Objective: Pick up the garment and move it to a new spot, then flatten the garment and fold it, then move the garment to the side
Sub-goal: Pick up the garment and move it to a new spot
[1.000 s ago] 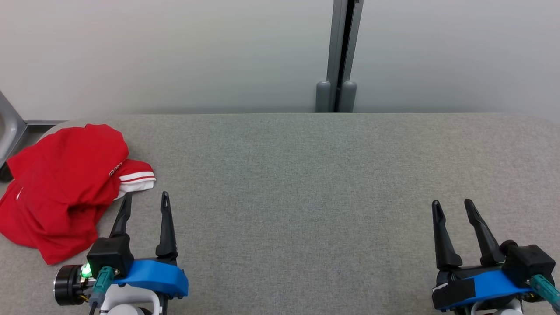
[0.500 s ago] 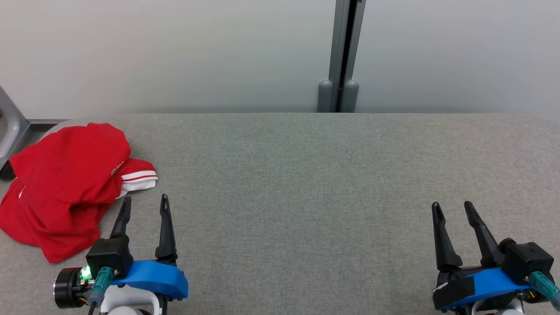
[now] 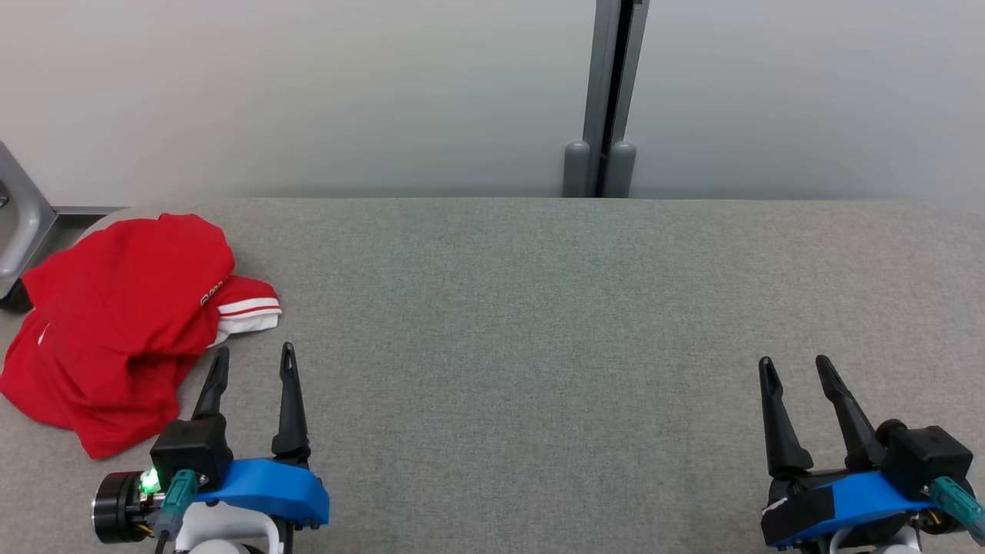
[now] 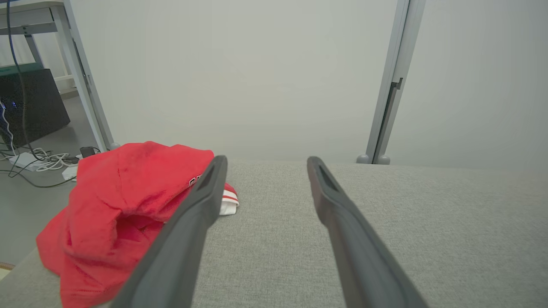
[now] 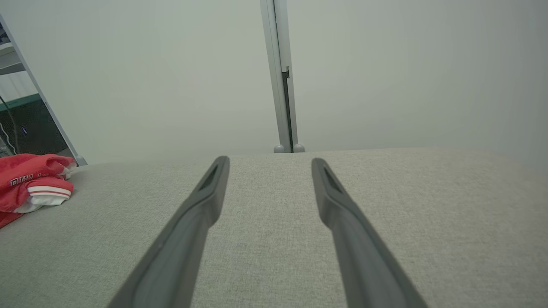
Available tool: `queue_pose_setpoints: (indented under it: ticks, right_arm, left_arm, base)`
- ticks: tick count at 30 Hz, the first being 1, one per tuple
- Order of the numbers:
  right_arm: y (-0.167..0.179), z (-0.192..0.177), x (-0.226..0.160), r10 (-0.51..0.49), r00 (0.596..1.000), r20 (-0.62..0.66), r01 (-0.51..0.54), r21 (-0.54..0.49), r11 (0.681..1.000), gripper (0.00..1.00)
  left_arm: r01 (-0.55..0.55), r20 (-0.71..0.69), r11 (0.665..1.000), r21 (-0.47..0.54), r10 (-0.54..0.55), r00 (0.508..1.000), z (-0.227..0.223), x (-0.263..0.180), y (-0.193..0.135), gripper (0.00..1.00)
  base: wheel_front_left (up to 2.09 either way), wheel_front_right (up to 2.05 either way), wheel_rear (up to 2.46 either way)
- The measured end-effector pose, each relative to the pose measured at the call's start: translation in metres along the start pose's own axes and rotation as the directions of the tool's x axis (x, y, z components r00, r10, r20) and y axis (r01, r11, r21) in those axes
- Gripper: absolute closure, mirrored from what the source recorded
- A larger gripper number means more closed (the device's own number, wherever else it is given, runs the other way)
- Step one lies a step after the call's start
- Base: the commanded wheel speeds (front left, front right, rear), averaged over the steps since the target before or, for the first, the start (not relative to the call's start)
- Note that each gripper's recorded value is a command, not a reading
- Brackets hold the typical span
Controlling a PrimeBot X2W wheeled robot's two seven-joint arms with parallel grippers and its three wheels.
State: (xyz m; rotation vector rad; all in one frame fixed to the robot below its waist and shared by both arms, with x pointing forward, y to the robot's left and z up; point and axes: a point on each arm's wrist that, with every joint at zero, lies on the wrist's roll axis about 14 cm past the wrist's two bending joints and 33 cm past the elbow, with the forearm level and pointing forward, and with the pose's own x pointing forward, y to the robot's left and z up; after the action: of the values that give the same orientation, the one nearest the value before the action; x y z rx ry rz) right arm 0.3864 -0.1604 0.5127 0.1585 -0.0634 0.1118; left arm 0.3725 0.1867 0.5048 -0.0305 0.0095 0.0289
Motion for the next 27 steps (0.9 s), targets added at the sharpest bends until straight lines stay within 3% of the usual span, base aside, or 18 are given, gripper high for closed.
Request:
queue_pose_setpoints:
  ticks: [12, 27]
  right_arm:
    - [0.015, -0.003, 0.009, 0.045, 0.999, -0.006, -0.045, 0.004, 0.999, 0.00]
    - [0.062, -0.014, 0.030, 0.180, 0.983, -0.032, -0.180, 0.017, 0.984, 0.00]
  left_arm:
    - [-0.053, 0.007, 0.998, 0.013, 0.053, 0.999, 0.002, -0.007, 0.019, 0.00]
    - [-0.212, 0.027, 0.977, 0.018, 0.212, 0.977, 0.008, -0.033, 0.071, 0.00]
  base:
    - [0.00, 0.00, 0.00]
    - [0.00, 0.00, 0.00]
